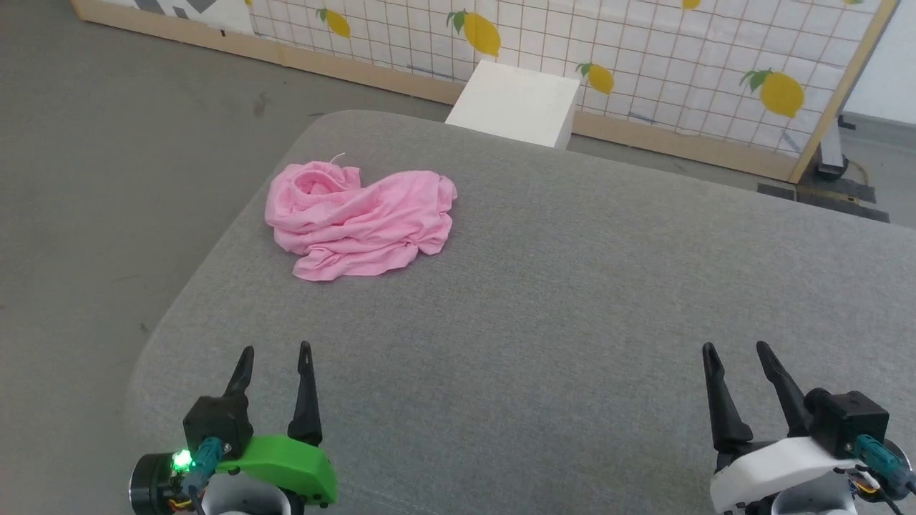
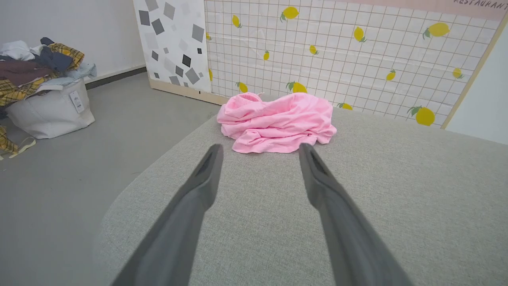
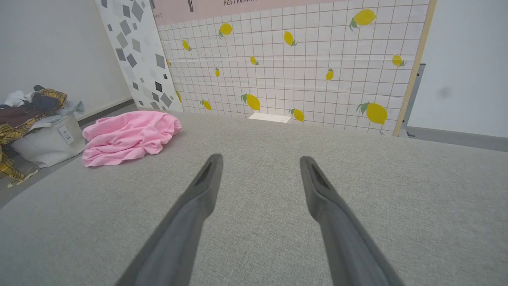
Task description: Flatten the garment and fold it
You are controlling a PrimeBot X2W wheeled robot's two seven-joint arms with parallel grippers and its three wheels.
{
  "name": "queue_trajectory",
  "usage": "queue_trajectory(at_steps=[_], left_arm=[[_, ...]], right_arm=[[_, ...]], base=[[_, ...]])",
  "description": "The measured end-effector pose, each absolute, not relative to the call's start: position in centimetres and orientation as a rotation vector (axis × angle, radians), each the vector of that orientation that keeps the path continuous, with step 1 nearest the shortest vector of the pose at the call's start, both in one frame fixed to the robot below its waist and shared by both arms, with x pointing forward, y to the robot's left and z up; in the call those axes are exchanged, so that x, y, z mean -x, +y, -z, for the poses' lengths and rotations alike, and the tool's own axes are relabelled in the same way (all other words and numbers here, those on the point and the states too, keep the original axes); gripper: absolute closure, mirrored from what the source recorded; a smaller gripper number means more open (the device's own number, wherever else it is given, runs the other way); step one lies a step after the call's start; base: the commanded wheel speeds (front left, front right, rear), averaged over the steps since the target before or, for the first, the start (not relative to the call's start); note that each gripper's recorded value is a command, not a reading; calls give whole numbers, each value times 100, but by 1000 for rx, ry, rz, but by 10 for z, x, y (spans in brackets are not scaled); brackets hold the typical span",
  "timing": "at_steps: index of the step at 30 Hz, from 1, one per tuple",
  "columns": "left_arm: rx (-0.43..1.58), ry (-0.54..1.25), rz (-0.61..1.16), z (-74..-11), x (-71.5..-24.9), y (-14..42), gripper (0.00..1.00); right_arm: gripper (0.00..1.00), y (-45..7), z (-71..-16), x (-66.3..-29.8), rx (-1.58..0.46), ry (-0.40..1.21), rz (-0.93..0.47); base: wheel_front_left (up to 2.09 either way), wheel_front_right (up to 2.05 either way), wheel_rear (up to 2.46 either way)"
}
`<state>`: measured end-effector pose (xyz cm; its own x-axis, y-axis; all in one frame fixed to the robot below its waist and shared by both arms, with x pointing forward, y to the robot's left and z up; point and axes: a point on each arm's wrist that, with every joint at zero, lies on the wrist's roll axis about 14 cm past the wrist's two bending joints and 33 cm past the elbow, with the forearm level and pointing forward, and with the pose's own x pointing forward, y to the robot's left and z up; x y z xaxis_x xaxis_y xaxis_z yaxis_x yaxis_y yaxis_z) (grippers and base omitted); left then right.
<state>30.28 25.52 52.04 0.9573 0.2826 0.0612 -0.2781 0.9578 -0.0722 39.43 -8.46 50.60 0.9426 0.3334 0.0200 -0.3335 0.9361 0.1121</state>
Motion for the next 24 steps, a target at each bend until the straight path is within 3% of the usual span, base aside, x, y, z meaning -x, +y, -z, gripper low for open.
queue_trajectory(at_steps=[24], left_arm=[[82, -95, -377, -516, -277, 274, 0]], right_arm=[[0, -64, -494, -397, -131, 17, -394]], base=[[0, 0, 0]])
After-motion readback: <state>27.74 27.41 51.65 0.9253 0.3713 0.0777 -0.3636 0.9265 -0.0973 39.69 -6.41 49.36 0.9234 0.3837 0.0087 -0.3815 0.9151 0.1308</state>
